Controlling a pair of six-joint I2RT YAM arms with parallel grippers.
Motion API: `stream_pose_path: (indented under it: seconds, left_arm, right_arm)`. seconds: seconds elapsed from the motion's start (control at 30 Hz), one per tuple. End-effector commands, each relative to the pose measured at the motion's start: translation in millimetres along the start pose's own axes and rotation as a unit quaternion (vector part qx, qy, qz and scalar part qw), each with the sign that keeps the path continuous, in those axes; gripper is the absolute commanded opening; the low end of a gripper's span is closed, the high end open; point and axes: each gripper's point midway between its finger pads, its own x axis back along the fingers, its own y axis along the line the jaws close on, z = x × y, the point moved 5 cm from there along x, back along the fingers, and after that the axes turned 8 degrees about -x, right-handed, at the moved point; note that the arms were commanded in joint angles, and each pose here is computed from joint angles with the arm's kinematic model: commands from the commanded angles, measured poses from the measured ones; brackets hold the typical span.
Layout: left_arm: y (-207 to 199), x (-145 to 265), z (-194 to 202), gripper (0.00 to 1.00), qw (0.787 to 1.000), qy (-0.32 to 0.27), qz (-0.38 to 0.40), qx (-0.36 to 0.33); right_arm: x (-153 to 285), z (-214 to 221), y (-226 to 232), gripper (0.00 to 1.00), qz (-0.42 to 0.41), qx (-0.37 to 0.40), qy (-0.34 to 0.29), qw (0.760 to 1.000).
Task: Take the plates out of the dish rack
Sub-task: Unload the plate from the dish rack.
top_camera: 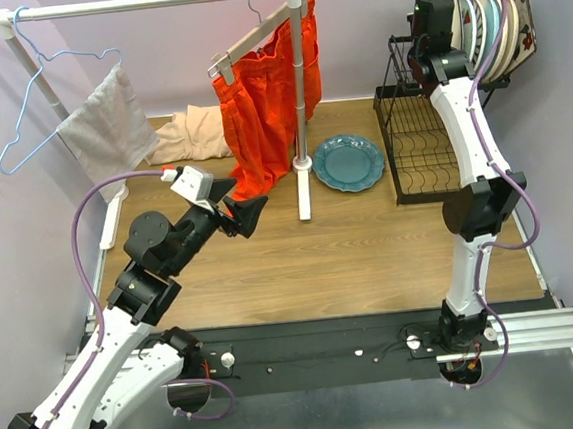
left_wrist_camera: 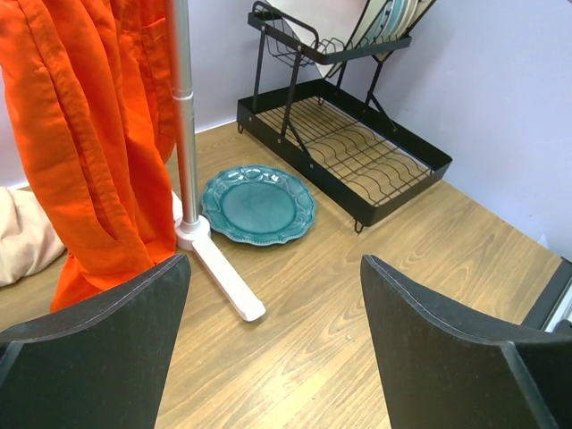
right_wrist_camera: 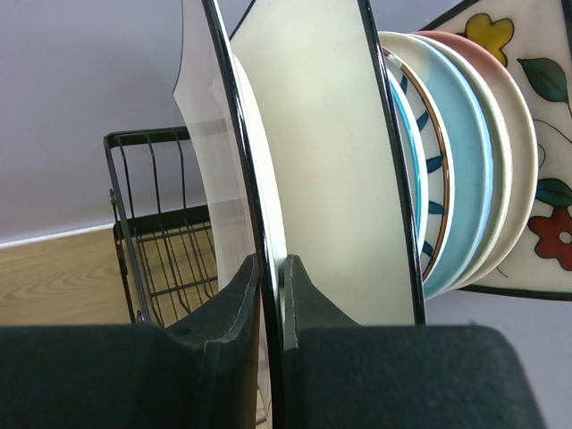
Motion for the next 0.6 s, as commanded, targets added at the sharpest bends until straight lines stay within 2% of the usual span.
stream_pose_path:
  seconds: [0.0, 0.57]
  left_arm:
    - [-2.0, -2.2, -1.8, 0.86, 1.000, -0.007, 0.014, -0.005]
    - [0.9, -3.6, -0.7, 0.86, 1.000, -0.003, 0.008, -0.005]
  right_arm:
    - [-5.6, -7.2, -0.4, 0.01, 0.013, 0.001, -0.017, 1.000]
    - [9.0, -48.3, -16.6, 0.01, 0.028, -0.034, -0.084, 0.995]
